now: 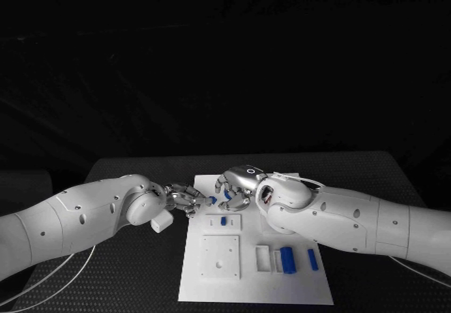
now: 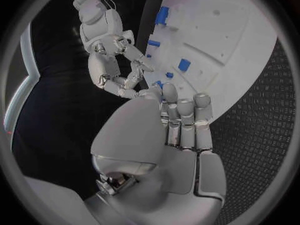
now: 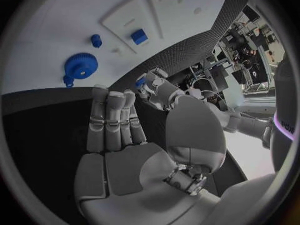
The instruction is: Assemble the parts on the task board
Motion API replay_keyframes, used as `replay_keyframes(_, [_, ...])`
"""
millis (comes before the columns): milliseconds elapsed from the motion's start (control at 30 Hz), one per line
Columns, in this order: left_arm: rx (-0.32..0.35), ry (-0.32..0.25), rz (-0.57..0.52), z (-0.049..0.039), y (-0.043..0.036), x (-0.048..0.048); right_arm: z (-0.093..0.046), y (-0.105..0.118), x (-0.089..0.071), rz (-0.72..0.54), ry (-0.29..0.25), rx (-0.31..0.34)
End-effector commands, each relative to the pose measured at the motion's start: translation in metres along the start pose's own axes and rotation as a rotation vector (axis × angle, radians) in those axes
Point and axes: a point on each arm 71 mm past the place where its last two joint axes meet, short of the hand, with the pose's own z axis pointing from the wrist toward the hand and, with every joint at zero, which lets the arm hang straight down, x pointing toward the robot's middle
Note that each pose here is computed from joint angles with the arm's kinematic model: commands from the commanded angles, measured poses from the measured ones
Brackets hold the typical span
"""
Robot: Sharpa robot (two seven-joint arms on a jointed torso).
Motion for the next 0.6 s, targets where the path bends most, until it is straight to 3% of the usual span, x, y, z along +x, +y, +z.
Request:
replay_keyframes(33, [0.016,0.014,-0.005,0.0002,-0.0027,0.0026,0.0008,0.0018,0.0019,-0.024,-0.001,0.002])
replay_keyframes(600, [0.017,0.025,-0.002,0.0007,-0.0036,0.0051,0.0036,0.0050,0.0063,-0.020,0.002,-0.002])
